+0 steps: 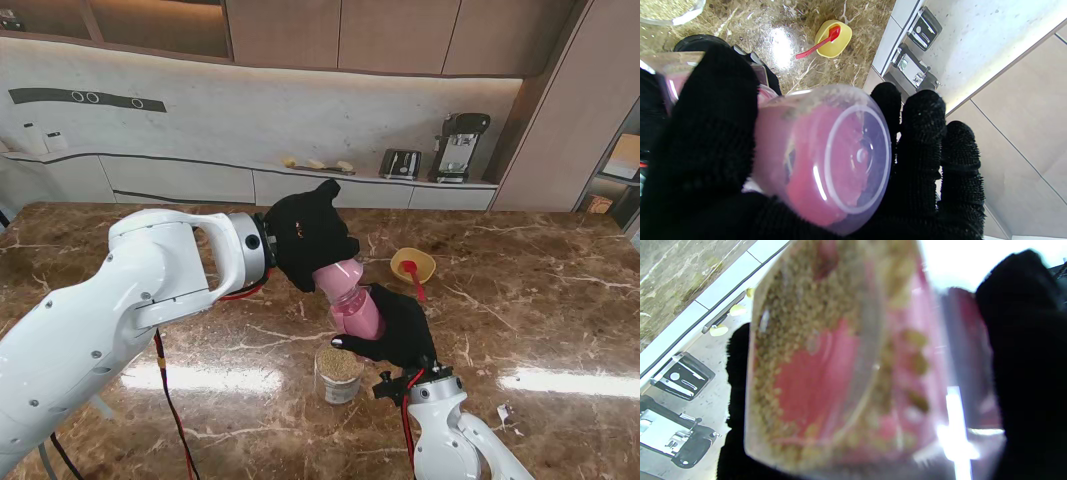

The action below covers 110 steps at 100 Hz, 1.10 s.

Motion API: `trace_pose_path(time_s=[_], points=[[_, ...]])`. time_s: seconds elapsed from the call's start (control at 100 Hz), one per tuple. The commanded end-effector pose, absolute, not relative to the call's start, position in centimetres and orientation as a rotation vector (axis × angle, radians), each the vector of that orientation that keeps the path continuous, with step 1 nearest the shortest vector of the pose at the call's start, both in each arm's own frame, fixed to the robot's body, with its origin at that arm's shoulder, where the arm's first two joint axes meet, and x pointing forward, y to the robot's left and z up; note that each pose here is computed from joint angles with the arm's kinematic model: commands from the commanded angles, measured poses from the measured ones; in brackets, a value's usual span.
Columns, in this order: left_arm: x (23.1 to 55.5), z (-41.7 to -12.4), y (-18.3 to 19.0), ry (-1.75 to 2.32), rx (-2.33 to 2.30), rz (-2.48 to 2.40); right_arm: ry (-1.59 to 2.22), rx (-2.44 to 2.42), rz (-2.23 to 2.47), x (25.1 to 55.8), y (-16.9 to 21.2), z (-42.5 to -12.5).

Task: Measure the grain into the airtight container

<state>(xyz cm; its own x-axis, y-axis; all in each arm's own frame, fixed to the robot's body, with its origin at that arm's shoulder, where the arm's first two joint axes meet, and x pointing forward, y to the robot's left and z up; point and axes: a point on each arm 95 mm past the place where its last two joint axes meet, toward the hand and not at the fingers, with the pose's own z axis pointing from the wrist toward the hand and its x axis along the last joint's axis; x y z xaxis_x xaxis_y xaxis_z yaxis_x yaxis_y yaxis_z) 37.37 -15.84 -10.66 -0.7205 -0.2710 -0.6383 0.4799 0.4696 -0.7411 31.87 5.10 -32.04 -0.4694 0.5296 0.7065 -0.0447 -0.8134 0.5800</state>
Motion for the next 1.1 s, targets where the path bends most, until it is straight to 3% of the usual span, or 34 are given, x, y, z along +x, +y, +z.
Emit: trace_pose_path(time_s=[0.0, 1.09], points=[[37.3, -10.7, -15.9, 1.988, 0.177, -1.307, 0.702, 1.382, 2.341, 31.7, 5.4, -31.8], [38.4, -12.1, -14.7, 1.963, -0.197, -1.481, 0.615, 1.417, 2.419, 31.5, 5.3, -31.5]])
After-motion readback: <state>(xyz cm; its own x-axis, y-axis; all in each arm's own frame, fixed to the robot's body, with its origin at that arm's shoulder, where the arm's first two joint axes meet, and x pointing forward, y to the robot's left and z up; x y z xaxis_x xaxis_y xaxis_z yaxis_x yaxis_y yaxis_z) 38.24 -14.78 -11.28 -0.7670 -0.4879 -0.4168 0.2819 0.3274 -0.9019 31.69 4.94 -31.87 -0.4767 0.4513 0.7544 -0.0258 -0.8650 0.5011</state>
